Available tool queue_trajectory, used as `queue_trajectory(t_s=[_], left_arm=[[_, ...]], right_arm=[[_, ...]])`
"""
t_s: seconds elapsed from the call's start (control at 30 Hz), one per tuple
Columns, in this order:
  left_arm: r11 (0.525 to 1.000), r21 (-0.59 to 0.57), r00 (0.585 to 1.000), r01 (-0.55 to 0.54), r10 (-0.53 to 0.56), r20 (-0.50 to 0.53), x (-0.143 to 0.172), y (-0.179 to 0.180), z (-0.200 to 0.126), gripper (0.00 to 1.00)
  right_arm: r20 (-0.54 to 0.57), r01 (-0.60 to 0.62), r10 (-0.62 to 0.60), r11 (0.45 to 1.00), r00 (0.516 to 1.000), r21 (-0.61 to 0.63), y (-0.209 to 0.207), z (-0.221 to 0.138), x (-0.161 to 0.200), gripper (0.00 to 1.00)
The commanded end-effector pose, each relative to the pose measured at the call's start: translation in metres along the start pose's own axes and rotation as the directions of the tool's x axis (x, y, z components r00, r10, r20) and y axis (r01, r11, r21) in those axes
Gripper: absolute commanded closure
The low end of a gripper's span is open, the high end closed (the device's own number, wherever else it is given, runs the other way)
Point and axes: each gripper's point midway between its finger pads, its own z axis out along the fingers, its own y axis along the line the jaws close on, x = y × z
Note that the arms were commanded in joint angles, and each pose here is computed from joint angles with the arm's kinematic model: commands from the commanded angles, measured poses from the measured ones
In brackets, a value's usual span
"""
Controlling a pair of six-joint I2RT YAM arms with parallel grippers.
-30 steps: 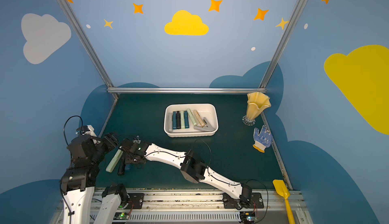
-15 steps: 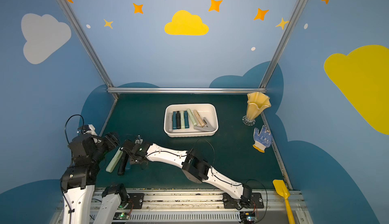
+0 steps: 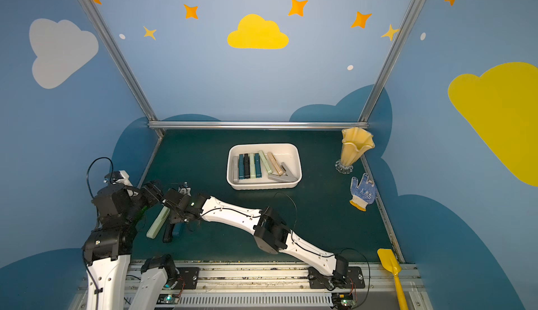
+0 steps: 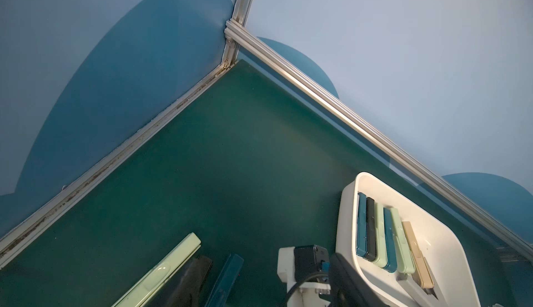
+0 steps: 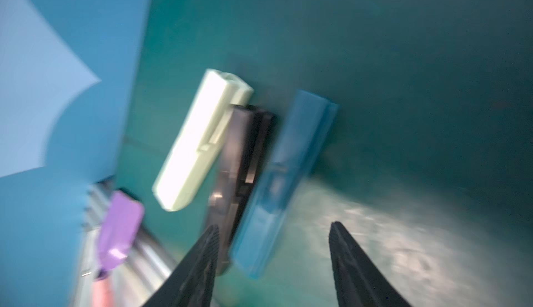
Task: Put the pruning pliers into the storage box
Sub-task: Pick up the pruning pliers from the center of the board.
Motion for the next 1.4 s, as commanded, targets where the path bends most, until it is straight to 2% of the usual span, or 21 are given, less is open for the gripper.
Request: queue_trajectory(t_s=[0.0,0.37,0.63,1.07,1.37], left_arm=[[0.999,0.018,0.999,-0.031,0.031,-0.035,0.005,-0.004,-0.003,0.30],[1.000,0.014,0.999,-0.024,0.023,0.038,-0.008,-0.004,-0.013,0.30],[1.000,-0.002,0.997,-0.016,0.016,0.076,-0.015,-0.002,-0.017,0.30],[1.000,-0.006,0.997,-0.025,0.025,0.074,-0.023,-0.005,-0.012,0.30],[1.000,0.014,0.999,-0.015,0.015,0.032,-0.014,-0.007,-0.002,0.30]], right_arm=[[-0.038,-0.028,0.028,1.000,0.999,0.004,-0.007,0.022,0.013,0.41],[-0.044,-0.023,0.023,1.000,0.999,0.010,-0.016,0.043,0.016,0.41],[-0.056,0.013,-0.008,0.997,0.998,0.081,-0.041,0.054,0.017,0.41],[-0.029,0.115,-0.112,0.974,0.993,0.197,-0.067,0.020,-0.003,0.46],[-0.033,0.214,-0.212,0.953,0.977,0.216,-0.071,-0.009,-0.008,0.46]])
